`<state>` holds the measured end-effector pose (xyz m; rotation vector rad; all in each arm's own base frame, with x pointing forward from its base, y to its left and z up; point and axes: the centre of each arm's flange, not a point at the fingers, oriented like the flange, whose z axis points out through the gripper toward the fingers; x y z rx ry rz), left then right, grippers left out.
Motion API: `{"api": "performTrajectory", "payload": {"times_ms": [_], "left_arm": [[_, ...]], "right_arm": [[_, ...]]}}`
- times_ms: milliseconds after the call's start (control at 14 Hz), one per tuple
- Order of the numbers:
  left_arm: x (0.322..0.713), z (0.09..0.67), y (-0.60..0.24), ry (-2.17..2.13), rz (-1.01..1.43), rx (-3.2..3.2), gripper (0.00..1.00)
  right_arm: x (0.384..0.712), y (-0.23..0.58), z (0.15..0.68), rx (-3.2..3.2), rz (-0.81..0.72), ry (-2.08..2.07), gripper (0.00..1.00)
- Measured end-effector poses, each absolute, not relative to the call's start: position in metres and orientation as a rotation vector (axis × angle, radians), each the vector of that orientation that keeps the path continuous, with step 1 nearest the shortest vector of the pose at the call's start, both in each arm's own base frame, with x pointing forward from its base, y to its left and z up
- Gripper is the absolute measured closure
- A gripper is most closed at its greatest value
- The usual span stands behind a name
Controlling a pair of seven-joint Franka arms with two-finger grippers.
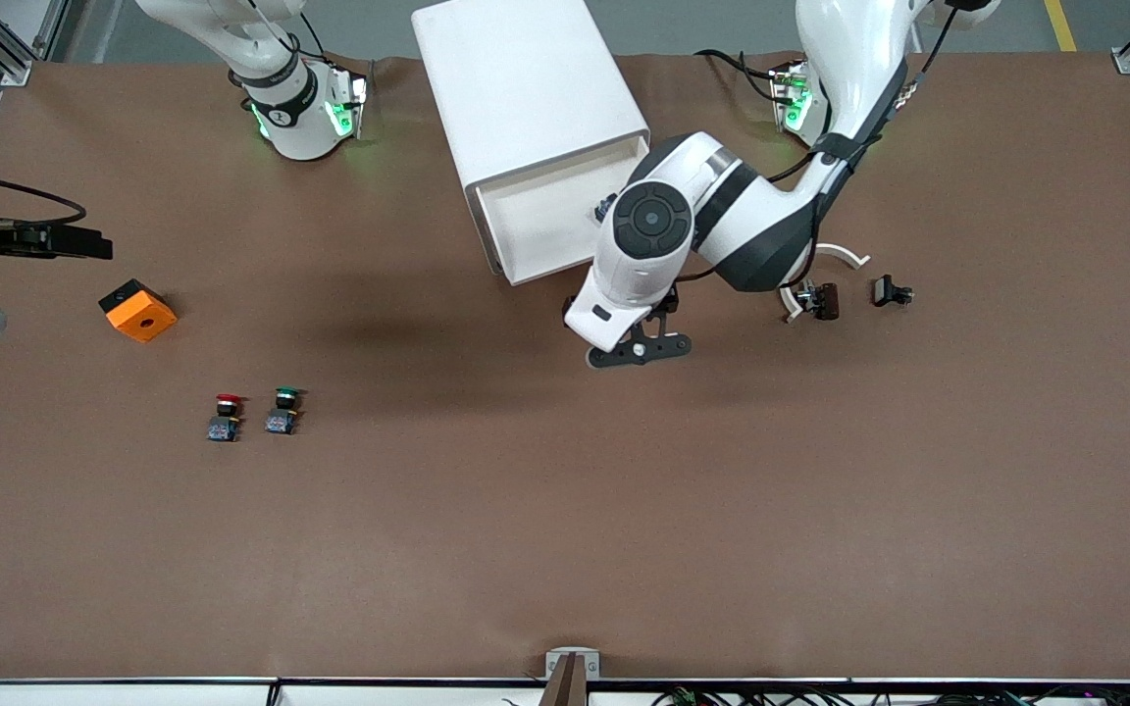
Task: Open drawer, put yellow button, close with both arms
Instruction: 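Push the drawer closed with the left gripper while the right gripper retracts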
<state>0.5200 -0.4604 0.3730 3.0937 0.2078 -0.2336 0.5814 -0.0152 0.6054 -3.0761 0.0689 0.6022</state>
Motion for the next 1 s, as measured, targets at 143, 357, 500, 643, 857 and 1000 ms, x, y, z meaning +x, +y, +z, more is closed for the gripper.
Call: {"api": "performTrajectory", "payload": {"times_ms": [143,357,500,643,857,1000], "left_arm": [[0.508,0.369,-0.471,0.172,-0.249,3.101,0.00],[0.486,0.360,-0.487,0.127,-0.301,3.099,0.00],[0.473,0.355,-0.496,0.126,-0.363,3.077,0.00],[0.467,0.352,-0.499,0.148,-0.425,3.045,0.00],[0.458,0.350,-0.505,0.152,-0.474,3.020,0.00],[0.452,0.350,-0.510,0.159,-0.510,2.998,0.00]], "right_arm": [[0.576,-0.013,0.610,-3.075,0.630,0.061,0.00],[0.572,-0.019,0.618,-3.090,0.622,0.083,0.00],[0.571,-0.026,0.625,-3.111,0.599,0.103,0.00],[0.570,-0.026,0.631,-3.117,0.582,0.106,0.00],[0.566,-0.025,0.661,-3.145,0.406,0.099,0.00],[0.552,-0.023,0.693,-3.156,0.268,0.090,0.00]]}}
